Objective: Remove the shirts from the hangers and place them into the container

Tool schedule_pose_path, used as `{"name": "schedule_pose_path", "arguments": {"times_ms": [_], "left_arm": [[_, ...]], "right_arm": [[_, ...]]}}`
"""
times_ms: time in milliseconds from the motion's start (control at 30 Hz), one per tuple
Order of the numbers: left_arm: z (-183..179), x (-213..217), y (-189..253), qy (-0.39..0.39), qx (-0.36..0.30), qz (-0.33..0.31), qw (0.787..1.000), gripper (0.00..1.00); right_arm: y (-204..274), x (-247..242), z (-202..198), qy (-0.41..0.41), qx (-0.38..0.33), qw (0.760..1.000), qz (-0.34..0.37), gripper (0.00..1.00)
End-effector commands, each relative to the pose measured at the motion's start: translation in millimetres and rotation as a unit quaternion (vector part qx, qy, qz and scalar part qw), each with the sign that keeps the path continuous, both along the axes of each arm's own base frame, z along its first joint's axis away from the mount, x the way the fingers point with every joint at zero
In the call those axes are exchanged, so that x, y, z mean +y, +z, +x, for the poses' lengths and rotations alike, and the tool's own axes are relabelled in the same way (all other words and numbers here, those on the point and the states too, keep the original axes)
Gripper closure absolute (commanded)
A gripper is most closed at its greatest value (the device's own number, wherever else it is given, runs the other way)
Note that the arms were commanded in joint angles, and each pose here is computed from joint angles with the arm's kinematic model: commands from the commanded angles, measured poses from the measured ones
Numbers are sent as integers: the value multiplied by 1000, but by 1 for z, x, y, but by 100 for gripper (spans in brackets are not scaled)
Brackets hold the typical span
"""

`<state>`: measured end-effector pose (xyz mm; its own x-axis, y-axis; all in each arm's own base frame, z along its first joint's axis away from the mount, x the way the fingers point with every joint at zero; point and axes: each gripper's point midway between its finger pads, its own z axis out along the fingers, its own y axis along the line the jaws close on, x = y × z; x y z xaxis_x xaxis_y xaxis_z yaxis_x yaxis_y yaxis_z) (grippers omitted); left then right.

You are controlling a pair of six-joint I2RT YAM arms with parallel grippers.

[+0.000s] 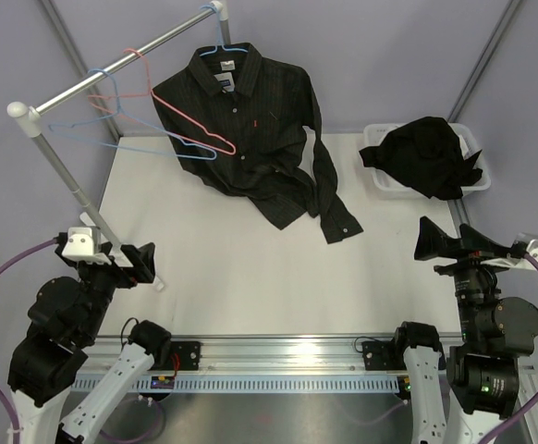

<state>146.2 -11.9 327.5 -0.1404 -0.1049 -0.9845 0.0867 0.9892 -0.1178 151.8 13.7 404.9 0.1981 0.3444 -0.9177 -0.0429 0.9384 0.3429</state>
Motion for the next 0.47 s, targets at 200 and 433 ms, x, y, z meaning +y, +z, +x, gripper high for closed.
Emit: {"name": "schedule_pose_path", "arguments": {"times_ms": [200,433], "left_arm": [[4,-5,-6,-1,10,-14,1000,1],[8,-7,-9,-1,20,-13,1000,1]], "right_arm": [[4,1,-11,3,-27,999,-25,1],[5,4,-12,11,-34,999,-27,1]]}}
